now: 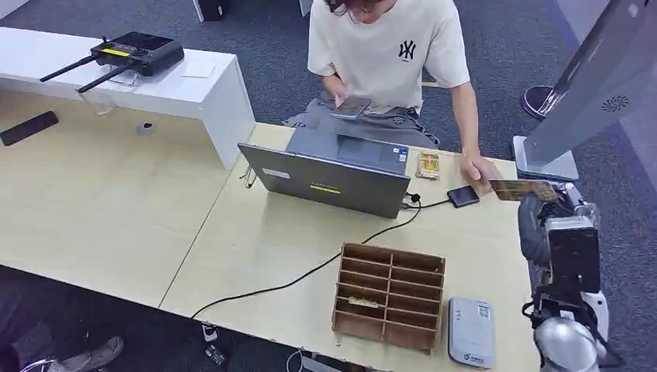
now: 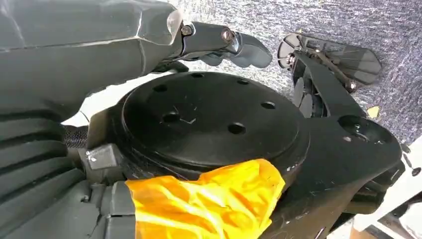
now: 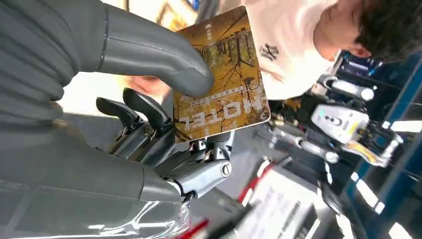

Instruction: Pass the card to the sensor for recognition and then transmit it.

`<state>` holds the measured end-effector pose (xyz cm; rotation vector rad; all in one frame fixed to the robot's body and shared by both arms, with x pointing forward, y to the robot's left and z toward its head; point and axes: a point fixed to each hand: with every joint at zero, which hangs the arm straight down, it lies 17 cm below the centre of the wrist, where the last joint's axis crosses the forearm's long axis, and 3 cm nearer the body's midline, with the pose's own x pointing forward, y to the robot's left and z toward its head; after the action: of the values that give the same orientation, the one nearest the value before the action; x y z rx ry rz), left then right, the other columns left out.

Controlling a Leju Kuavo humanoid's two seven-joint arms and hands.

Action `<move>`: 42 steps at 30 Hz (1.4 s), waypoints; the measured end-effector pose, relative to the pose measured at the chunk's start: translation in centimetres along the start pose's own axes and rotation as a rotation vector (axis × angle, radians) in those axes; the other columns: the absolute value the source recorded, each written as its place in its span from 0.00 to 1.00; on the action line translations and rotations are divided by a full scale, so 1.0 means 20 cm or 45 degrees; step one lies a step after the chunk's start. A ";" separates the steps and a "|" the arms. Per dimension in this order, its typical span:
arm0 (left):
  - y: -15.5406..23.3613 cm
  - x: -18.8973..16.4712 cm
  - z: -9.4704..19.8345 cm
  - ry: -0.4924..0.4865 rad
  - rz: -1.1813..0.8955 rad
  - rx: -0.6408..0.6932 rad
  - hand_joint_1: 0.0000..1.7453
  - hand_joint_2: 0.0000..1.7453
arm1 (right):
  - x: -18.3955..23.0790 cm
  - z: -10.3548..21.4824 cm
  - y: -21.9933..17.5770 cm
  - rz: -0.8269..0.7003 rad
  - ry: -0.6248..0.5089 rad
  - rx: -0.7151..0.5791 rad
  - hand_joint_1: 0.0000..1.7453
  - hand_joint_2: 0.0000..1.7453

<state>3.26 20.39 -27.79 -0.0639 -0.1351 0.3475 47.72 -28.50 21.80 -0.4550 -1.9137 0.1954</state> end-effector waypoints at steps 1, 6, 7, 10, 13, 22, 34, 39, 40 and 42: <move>0.00 0.00 0.00 0.000 0.001 0.001 0.00 1.00 | -0.01 0.01 0.00 -0.012 0.008 0.002 1.00 1.00; 0.00 0.00 0.00 -0.003 0.004 0.006 0.00 1.00 | -0.09 0.12 -0.01 -0.041 0.064 0.015 1.00 1.00; 0.00 0.00 0.00 -0.004 0.005 0.008 0.00 1.00 | -0.10 0.15 -0.01 -0.042 0.076 0.019 1.00 1.00; -0.01 0.00 0.00 -0.006 0.007 0.013 0.00 1.00 | -0.15 0.21 -0.02 -0.048 0.116 0.017 1.00 1.00; -0.01 0.00 0.00 -0.005 0.008 0.001 0.00 1.00 | -0.19 0.28 -0.04 -0.054 0.156 0.015 1.00 1.00; 0.01 0.00 0.01 0.000 0.011 -0.029 0.00 1.00 | -0.25 0.40 -0.05 -0.049 0.224 0.029 1.00 1.00; 0.00 0.00 0.01 0.003 0.011 -0.028 0.00 1.00 | -0.30 0.48 -0.04 -0.037 0.275 0.051 1.00 1.00; 0.00 0.00 0.01 0.003 0.011 -0.026 0.00 1.00 | -0.31 0.49 -0.04 -0.036 0.283 0.053 1.00 1.00; 0.00 0.00 0.01 0.003 0.011 -0.026 0.00 1.00 | -0.31 0.49 -0.04 -0.036 0.286 0.055 1.00 1.00; 0.00 0.00 0.01 0.003 0.012 -0.026 0.00 1.00 | -0.32 0.49 -0.04 -0.034 0.292 0.063 1.00 1.00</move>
<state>3.15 20.46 -27.58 -0.0853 -0.1361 0.3551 40.51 -30.95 12.88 -0.4007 -1.6863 0.1652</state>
